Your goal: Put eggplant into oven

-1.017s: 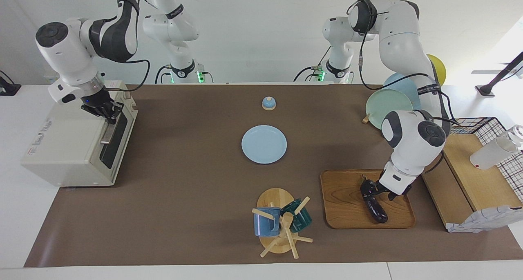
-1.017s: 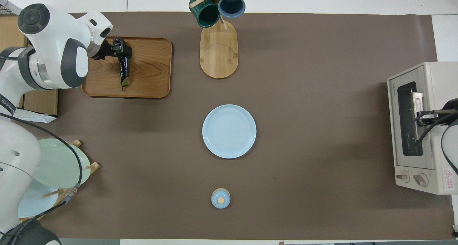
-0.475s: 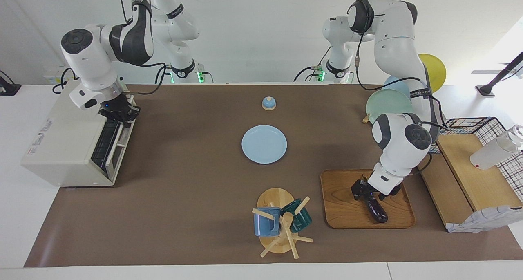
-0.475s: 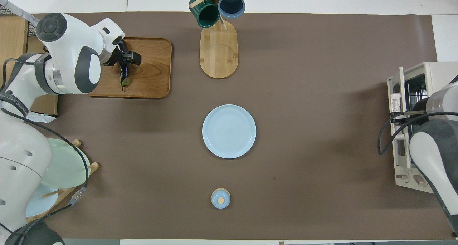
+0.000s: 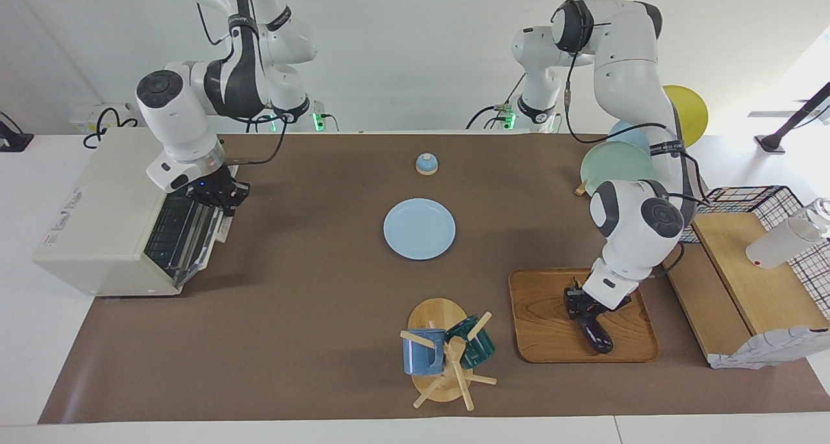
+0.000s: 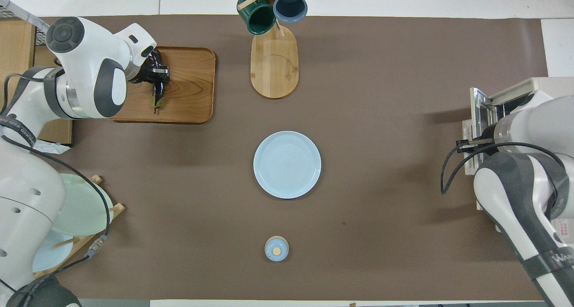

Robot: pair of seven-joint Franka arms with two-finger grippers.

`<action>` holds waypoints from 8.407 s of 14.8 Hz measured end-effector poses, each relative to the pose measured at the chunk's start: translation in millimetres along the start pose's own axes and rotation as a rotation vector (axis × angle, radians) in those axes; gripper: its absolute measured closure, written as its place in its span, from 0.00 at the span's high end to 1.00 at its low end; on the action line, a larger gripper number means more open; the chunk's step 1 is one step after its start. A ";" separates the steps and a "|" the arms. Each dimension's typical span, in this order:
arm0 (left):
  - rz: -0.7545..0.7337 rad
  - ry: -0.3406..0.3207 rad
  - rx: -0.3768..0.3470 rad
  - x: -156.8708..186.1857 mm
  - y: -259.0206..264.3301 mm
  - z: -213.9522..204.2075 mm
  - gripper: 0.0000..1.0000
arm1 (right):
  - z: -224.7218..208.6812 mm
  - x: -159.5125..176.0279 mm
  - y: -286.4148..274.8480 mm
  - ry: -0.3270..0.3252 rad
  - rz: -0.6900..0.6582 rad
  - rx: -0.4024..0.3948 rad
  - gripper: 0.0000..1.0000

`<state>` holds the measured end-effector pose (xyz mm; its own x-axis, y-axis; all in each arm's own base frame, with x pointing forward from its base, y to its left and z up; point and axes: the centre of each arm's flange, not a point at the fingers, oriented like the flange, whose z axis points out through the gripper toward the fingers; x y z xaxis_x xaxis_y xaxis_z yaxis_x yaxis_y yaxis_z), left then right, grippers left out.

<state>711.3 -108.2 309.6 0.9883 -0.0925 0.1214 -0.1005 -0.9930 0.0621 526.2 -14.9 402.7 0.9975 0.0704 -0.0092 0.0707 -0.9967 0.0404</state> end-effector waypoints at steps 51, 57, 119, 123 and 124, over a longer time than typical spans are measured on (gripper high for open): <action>-0.198 -0.094 -0.099 -87.6 74.2 -208.1 1.00 | -35.9 66.2 -302.6 0.055 0.012 0.035 1.00; -0.069 -0.132 -0.006 -115.5 10.5 -268.1 1.00 | 19.7 35.5 -496.2 0.087 0.011 -0.060 1.00; 0.013 -0.187 0.040 -137.5 8.0 -286.6 1.00 | -33.5 0.7 -46.4 0.044 -0.115 -0.058 0.08; 0.013 -0.187 0.040 -137.6 8.1 -286.9 1.00 | 36.3 9.7 -68.7 0.035 -0.082 -0.055 0.01; 0.013 -0.187 0.040 -137.6 8.1 -287.0 1.00 | 49.1 7.2 -66.3 0.030 -0.078 -0.054 0.01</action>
<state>541.5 -82.4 577.7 0.9915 -0.1133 -0.0641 -0.1121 -0.9935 0.0217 528.4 49.6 350.9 0.9886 0.1497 0.0153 0.1477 -0.9845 0.0942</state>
